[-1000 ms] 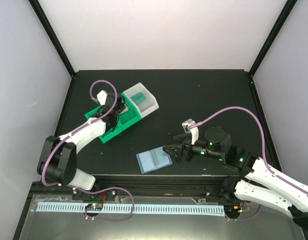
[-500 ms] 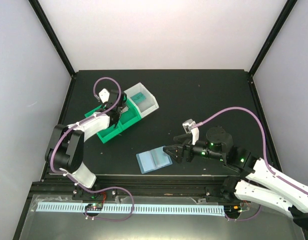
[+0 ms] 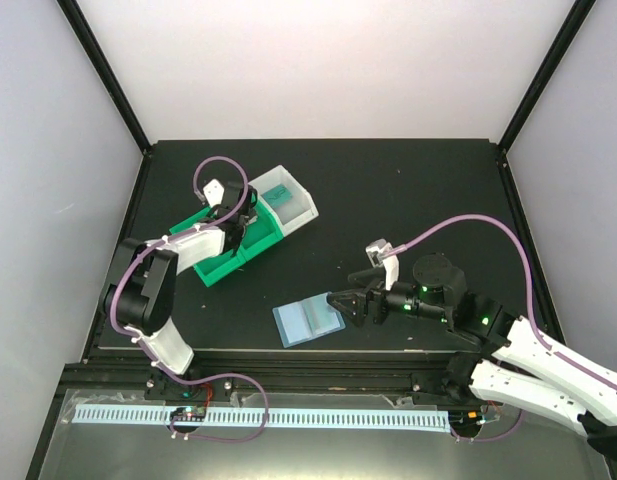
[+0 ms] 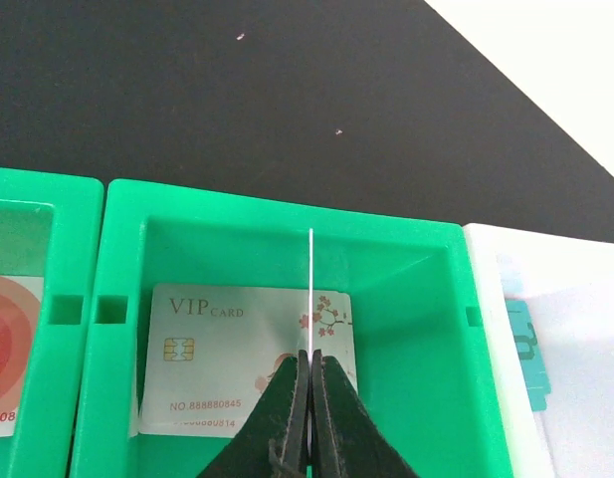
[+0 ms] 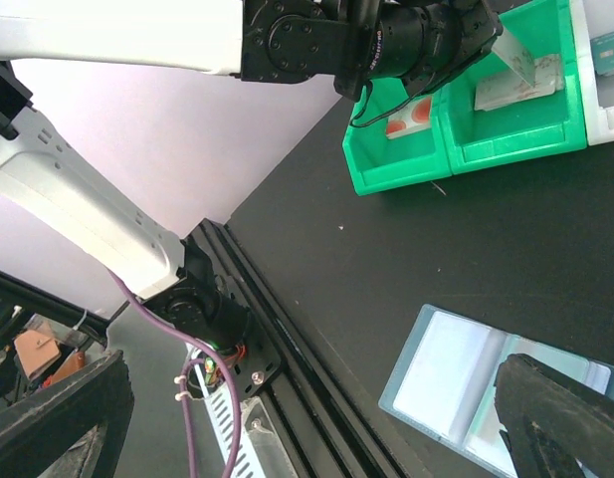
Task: Take the credit cards out of the card holder
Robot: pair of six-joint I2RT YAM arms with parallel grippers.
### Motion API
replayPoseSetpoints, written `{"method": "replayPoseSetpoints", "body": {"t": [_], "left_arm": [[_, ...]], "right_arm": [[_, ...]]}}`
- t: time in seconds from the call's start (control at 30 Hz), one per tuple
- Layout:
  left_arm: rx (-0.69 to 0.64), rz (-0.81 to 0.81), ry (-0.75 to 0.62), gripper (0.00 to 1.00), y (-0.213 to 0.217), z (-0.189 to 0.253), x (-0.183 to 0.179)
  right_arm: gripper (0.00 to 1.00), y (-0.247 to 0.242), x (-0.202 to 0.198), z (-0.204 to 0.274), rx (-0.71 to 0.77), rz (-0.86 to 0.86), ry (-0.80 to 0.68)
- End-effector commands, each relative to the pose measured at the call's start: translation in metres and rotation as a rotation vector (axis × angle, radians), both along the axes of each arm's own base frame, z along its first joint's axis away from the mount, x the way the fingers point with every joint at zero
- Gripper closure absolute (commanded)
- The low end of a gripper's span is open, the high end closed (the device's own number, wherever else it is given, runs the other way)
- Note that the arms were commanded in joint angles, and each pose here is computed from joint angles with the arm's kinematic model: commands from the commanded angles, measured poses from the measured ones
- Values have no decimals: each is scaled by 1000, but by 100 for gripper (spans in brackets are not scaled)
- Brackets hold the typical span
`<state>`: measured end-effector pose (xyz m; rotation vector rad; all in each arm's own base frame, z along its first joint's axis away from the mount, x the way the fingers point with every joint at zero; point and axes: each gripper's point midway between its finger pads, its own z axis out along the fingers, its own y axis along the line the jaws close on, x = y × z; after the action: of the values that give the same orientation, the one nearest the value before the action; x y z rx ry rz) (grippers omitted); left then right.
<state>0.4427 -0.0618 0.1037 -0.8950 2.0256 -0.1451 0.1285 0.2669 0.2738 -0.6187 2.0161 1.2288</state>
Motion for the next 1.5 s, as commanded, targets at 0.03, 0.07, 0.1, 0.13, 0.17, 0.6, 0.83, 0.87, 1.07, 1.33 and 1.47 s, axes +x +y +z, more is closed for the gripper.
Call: {"method": "replayPoseSetpoints", "body": {"t": [0.03, 0.07, 0.1, 0.13, 0.17, 0.6, 0.83, 0.87, 1.07, 1.33, 1.47], "left_arm": [[24, 14, -74, 98, 3, 16, 18], [30, 14, -71, 98, 3, 15, 19], [36, 16, -70, 99, 4, 15, 19], [39, 17, -70, 98, 4, 14, 20], [41, 17, -69, 98, 4, 13, 20], [62, 15, -19, 93, 4, 6, 23], [41, 34, 2, 87, 4, 1, 20], [42, 34, 3, 87, 4, 2, 20], [49, 41, 9, 81, 6, 8, 20], [53, 58, 34, 75, 8, 1, 16], [65, 62, 44, 68, 10, 1, 14]], "right_arm": [[0, -5, 1, 1, 9, -19, -10], [0, -6, 2, -1, 4, -23, -10], [0, -6, 2, -3, -1, -24, -8], [0, -7, 2, -3, -3, -25, -7], [0, -7, 1, -4, -5, -24, -5], [0, -10, -1, -5, -4, -19, -7], [0, -15, -3, -4, -2, -27, -21], [0, -15, -3, -3, 0, -27, -22], [0, -16, -5, -4, 0, -21, -19], [0, -20, -6, -1, -1, -27, -31], [0, -22, -6, -1, 2, -33, -38]]}}
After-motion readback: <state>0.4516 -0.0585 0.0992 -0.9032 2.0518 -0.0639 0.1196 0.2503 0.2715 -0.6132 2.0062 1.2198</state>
